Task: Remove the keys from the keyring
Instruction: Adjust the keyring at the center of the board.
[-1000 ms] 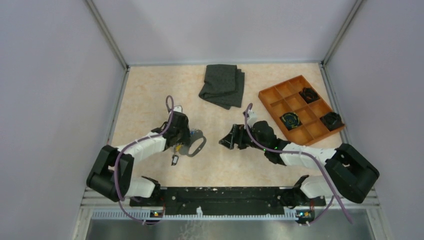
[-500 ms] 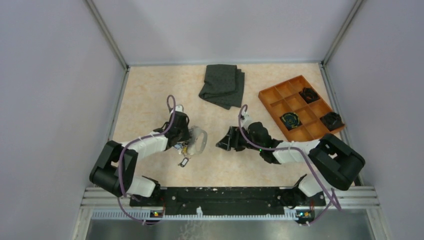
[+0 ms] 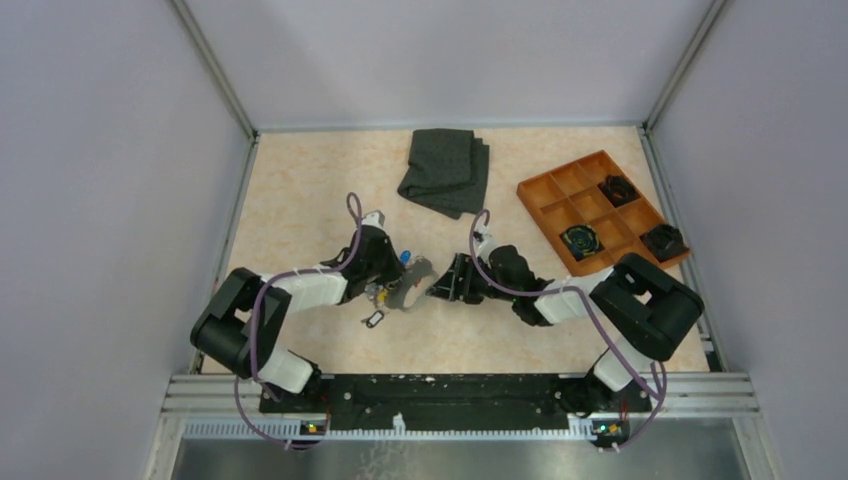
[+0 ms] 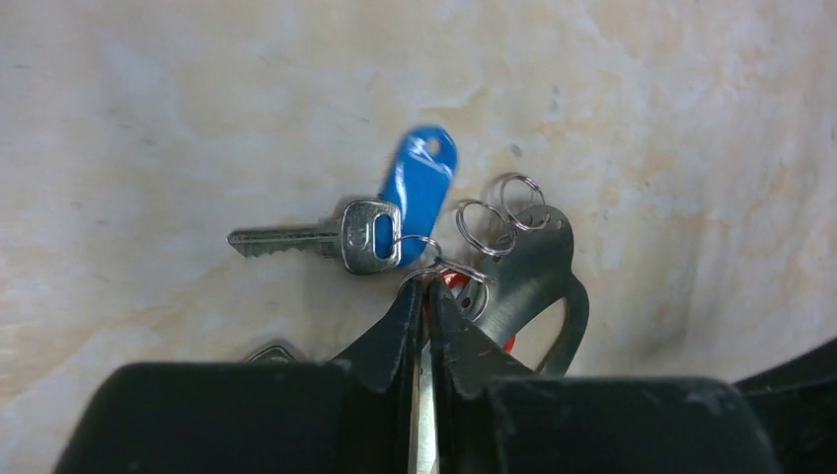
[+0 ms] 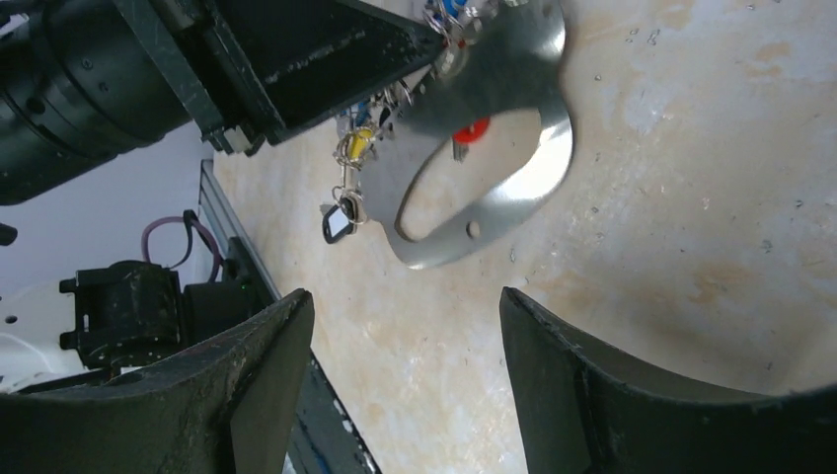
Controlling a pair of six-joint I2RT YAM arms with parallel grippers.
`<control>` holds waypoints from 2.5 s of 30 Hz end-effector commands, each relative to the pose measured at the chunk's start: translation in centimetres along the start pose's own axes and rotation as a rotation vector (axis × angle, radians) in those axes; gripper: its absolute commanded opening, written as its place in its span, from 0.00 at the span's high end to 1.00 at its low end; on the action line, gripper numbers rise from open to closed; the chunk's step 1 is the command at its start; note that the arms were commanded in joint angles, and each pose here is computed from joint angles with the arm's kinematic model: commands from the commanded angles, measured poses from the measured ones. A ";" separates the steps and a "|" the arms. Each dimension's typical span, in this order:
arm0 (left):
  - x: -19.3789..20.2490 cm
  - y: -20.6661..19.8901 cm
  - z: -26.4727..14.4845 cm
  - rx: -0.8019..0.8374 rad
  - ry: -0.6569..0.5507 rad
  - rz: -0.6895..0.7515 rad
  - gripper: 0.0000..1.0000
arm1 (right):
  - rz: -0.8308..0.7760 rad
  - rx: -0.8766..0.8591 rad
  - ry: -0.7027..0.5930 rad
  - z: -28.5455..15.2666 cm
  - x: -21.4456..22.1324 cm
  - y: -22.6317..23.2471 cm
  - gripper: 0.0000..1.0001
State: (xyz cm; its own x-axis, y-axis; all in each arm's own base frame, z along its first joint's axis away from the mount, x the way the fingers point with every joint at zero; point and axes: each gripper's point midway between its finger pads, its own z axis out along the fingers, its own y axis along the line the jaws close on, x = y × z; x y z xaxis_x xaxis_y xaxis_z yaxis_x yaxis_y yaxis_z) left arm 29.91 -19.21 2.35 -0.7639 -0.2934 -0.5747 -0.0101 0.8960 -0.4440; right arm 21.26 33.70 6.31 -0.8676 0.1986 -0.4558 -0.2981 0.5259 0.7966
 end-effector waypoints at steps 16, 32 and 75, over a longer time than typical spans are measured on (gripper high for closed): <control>3.8 2.0 -6.2 -0.071 0.124 0.076 0.52 | -0.207 0.001 -0.082 0.1 -5.3 1.8 0.28; 5.6 2.1 -6.9 -0.063 0.118 0.056 0.58 | -0.278 0.037 0.013 5.2 -5.8 0.0 0.24; -2.7 -2.2 -0.8 -0.056 0.023 0.235 0.42 | -0.346 0.231 -0.102 1.7 -9.8 -3.5 0.21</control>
State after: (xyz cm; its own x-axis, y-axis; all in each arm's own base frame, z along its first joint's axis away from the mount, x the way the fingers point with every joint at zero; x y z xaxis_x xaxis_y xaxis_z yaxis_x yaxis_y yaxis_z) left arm 32.23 -21.19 3.17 -0.7837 -0.0531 -0.6188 0.1412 0.9550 -0.2609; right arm 29.54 31.10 4.98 -0.7663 0.0755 -0.6380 -0.3919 0.7319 0.5574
